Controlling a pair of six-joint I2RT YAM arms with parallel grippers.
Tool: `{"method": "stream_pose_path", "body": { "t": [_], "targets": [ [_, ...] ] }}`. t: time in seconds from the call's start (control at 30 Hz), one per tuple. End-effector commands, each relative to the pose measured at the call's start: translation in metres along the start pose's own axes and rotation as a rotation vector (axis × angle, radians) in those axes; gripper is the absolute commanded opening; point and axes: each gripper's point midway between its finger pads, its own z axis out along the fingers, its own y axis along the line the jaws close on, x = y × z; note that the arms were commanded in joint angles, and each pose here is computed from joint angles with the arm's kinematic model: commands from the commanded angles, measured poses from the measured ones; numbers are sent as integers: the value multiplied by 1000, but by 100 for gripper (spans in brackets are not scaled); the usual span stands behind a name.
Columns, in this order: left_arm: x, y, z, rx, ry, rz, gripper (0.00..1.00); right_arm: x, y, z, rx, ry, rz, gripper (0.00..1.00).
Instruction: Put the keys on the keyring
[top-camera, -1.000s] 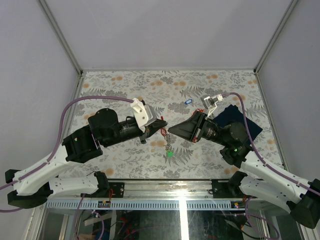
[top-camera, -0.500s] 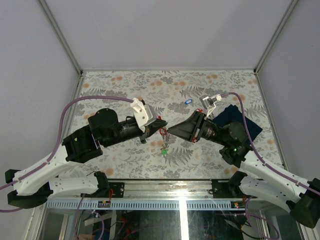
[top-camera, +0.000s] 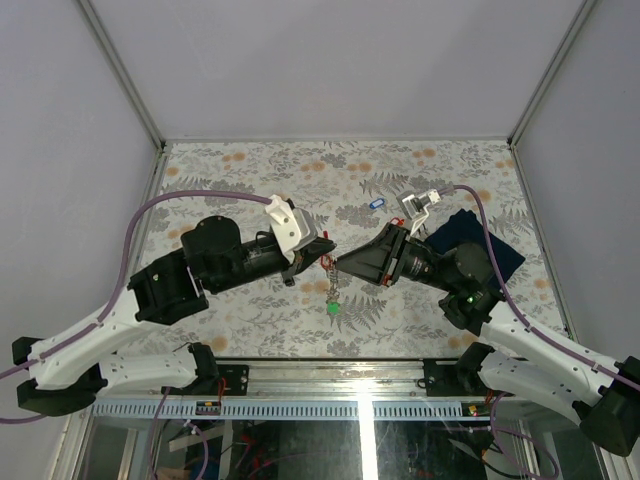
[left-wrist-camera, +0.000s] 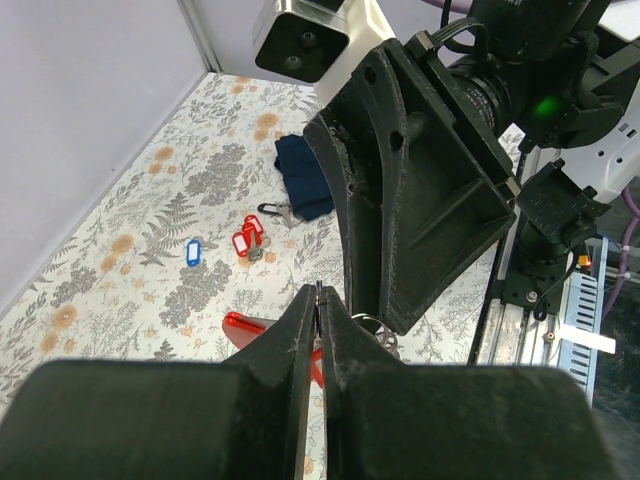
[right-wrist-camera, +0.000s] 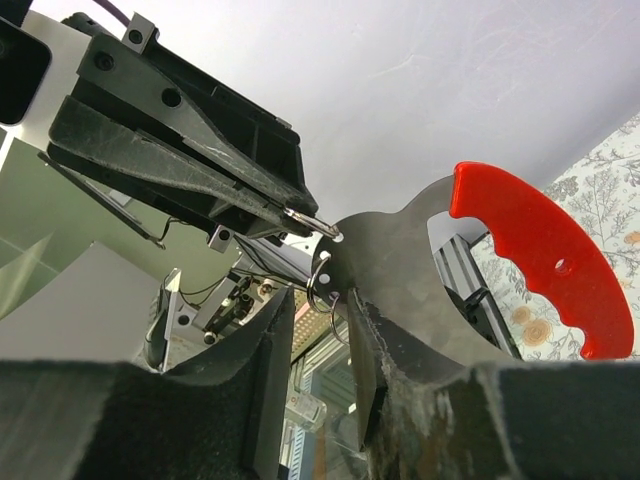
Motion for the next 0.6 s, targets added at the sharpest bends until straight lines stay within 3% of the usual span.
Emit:
{"method": "stream_pose_path", "body": {
  "t": [0.0, 0.13, 0.57],
  "targets": [
    [-23, 7, 1, -26, -72, 21, 0, -5, 11, 1, -31, -7, -46, 35],
    [-19, 8, 3, -25, -51, 26, 0, -5, 10, 1, -24, -9, -46, 33],
    [-18, 9, 4, -31, -41, 29, 0, -5, 6, 0, -5, -11, -55, 13]
  ]
}}
